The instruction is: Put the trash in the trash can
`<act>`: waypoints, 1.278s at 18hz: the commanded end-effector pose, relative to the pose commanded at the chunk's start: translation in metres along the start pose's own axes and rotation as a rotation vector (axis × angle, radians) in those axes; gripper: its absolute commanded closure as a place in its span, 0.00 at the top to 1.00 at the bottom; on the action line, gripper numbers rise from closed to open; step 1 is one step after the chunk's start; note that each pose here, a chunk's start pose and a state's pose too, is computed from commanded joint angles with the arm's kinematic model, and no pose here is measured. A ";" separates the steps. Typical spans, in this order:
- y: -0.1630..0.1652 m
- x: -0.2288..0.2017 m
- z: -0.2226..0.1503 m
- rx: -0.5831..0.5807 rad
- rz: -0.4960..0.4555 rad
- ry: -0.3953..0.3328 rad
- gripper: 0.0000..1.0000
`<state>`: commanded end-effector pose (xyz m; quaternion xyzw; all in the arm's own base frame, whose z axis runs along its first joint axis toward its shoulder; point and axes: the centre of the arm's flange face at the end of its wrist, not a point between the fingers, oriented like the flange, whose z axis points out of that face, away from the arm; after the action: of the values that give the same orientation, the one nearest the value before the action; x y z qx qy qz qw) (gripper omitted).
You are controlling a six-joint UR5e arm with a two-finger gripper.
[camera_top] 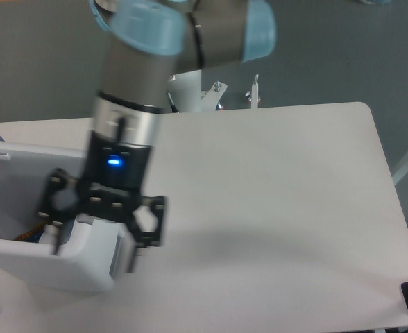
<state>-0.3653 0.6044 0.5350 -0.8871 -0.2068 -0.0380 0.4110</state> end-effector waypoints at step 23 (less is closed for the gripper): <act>0.095 -0.233 0.004 -0.160 0.063 -0.134 1.00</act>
<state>-0.5402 0.4744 0.4093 -0.9236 -0.2020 0.0178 0.3253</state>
